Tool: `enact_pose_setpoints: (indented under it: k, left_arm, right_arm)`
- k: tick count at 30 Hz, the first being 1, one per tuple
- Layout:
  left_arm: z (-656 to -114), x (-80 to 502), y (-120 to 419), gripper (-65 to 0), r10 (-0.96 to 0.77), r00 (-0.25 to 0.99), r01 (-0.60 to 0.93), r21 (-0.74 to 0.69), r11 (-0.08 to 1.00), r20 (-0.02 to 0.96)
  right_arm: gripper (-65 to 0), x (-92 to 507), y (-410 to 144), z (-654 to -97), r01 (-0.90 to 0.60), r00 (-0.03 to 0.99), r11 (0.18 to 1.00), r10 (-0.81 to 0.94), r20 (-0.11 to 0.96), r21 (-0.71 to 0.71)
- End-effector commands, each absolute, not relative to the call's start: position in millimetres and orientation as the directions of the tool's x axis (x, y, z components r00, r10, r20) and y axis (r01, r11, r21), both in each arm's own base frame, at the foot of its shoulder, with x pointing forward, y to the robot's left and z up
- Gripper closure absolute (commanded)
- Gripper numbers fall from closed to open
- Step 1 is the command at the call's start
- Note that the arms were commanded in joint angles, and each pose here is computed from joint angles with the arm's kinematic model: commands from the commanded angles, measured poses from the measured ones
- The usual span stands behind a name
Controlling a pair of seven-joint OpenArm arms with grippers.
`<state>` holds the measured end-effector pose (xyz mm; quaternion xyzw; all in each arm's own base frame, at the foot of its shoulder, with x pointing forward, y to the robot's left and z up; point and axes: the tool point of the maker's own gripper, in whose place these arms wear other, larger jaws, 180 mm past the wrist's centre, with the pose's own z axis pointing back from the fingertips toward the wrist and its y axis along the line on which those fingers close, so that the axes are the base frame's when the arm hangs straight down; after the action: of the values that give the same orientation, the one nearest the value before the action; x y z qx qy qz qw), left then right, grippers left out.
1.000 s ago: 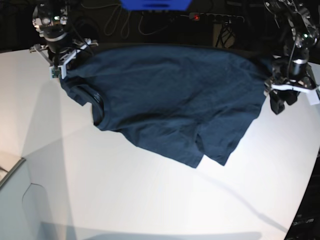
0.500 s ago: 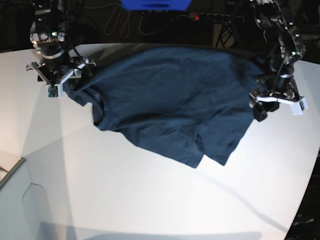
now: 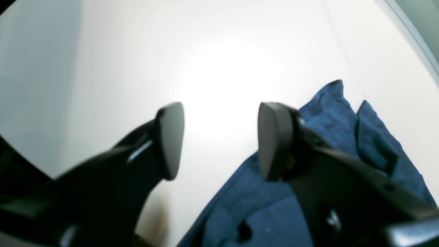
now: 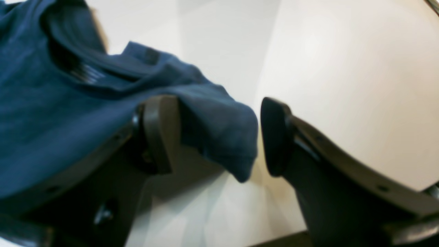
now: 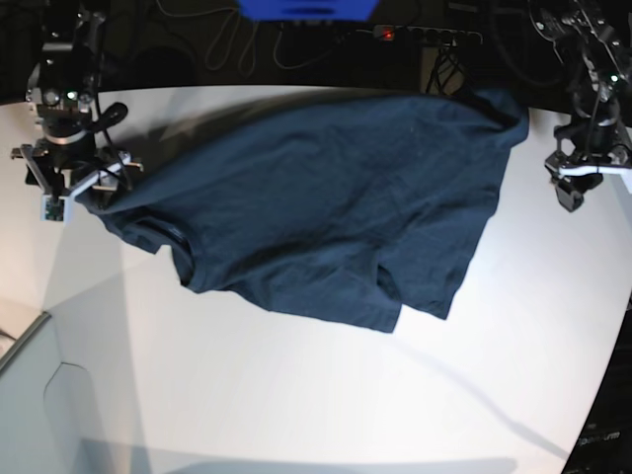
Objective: Layout the t-shirt on the table in an organized manner, then fold the t-shirt properly
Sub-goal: 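Grasp the shirt hem with the right gripper and drag it outward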
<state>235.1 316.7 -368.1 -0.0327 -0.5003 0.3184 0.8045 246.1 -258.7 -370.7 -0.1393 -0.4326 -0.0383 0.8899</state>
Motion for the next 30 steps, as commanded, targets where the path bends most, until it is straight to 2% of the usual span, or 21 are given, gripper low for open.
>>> enact_pose_setpoints:
  k: [1,6,13,21,25,30]
  left_arm:
    - [-355.3,240.1,321.1,-33.2,0.521,0.268,-0.463,-0.366,0.807,0.810]
    - [-353.7,240.3,319.4,-33.2,0.524,0.264,-0.461,-0.372,0.806,0.810]
    - [-360.8,230.1,320.1,-33.2,0.523,0.290,-0.470,-0.357,0.807,0.802]
    - [-378.5,201.4,316.0,-33.2,0.528,0.351,-0.494,-0.326,0.806,0.773]
    - [-387.8,184.5,316.1,-33.2,0.530,0.385,-0.509,-0.305,0.805,0.755]
    - [-397.9,171.5,311.5,-33.2,0.548,0.404,-0.527,-0.304,0.794,0.732]
  right_arm:
    - [-38.6,255.5,-260.3,-356.2,0.188,0.580,0.957,0.074,0.811,-0.222]
    - [-40.2,280.2,-268.1,-365.5,0.209,0.582,0.956,0.048,0.812,-0.207]
    - [-40.2,285.8,-277.4,-358.4,0.200,0.572,0.951,0.084,0.816,-0.238]
    - [-41.0,326.5,-168.7,-351.6,-0.068,0.503,0.982,0.187,0.844,-0.177]
    - [-41.0,338.8,-98.9,-355.6,-0.245,0.467,0.957,0.257,0.846,-0.155]
    - [-41.0,361.4,-63.3,-382.5,-0.339,0.492,0.927,0.318,0.810,-0.158]
